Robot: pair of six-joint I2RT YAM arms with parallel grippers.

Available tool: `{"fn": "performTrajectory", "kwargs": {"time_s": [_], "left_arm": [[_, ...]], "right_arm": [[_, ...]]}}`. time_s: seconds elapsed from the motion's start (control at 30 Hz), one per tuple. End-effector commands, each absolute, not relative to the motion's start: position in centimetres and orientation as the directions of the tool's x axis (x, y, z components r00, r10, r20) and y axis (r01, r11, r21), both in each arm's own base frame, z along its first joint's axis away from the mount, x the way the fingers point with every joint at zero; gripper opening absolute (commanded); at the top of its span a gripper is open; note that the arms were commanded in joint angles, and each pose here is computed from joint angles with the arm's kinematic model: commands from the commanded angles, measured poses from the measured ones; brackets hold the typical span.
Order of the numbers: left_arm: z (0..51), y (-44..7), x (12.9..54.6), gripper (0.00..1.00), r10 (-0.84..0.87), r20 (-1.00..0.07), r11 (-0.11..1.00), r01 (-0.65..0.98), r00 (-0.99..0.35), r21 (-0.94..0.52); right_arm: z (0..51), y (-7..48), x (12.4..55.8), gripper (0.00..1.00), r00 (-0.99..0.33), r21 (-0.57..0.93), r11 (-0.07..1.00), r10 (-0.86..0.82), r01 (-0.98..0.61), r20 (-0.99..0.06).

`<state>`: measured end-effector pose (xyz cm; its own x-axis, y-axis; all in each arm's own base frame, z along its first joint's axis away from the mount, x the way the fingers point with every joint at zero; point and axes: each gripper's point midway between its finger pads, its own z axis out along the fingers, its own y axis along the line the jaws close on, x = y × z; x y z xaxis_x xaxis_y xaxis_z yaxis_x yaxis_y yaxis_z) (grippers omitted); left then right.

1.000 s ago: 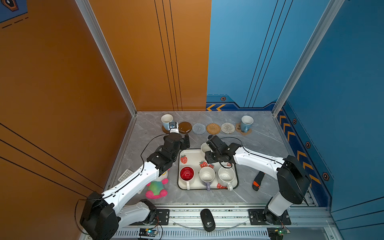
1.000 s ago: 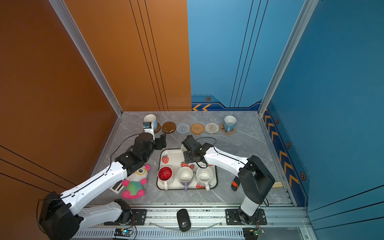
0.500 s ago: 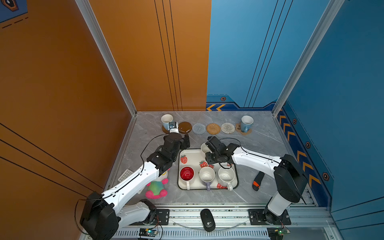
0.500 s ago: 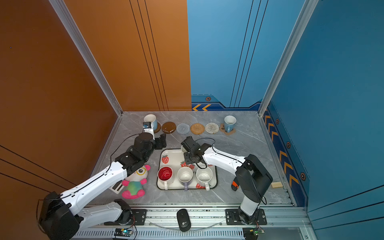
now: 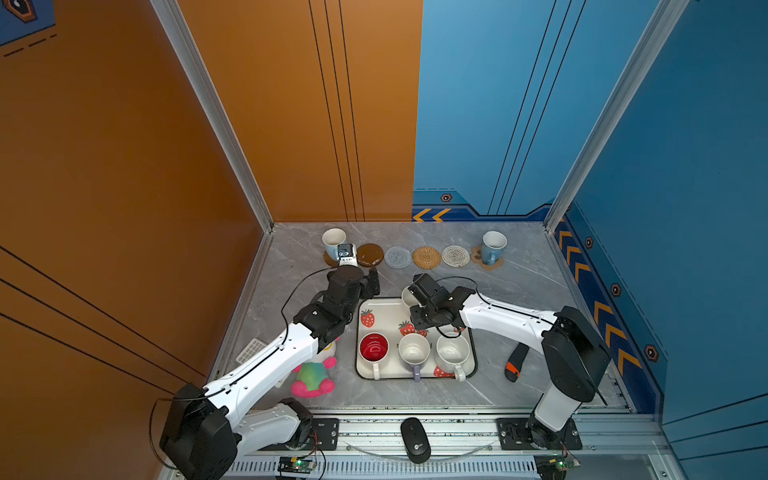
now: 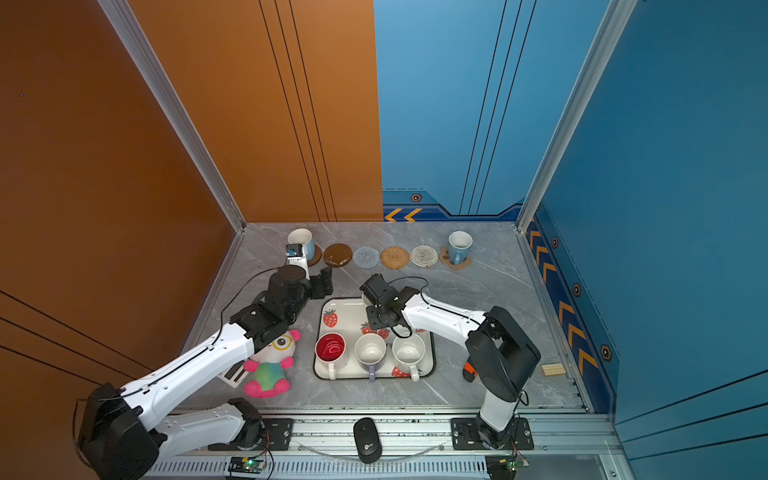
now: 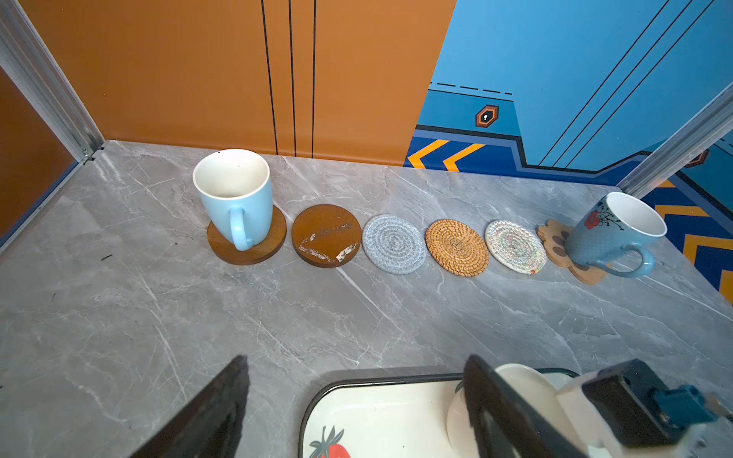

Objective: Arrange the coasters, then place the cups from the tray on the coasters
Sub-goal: 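Lower the right gripper down onto the white mug on the tray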

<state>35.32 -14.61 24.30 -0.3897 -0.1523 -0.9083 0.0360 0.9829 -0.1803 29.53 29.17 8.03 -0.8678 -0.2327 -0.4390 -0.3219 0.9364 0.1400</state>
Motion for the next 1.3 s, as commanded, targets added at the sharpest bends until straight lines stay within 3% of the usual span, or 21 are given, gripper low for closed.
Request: {"fn": "performTrajectory", "kwargs": {"time_s": [0.0, 0.2, 1.13, 1.27], "left_arm": [[24.07, -14.57, 35.40, 0.85, -0.162, -0.904, 0.981, 0.037, -0.396, -0.192], [23.93, -14.49, 35.35, 0.85, -0.161, -0.903, 0.981, 0.035, -0.398, -0.190], [24.07, -14.40, 35.34, 0.85, -0.166, -0.903, 0.980, 0.036, -0.396, -0.195], [24.03, -14.39, 35.34, 0.85, -0.166, -0.903, 0.980, 0.036, -0.397, -0.196]], "right_arm": [[8.44, 29.15, 29.98, 0.46, -0.865, 0.110, 0.945, -0.228, -0.307, -0.447], [8.09, 29.18, 30.09, 0.44, -0.867, 0.101, 0.948, -0.229, -0.302, -0.443], [7.75, 29.29, 30.07, 0.13, -0.870, 0.092, 0.949, -0.233, -0.300, -0.435], [7.83, 29.37, 30.06, 0.02, -0.869, 0.092, 0.949, -0.235, -0.302, -0.436]]}}
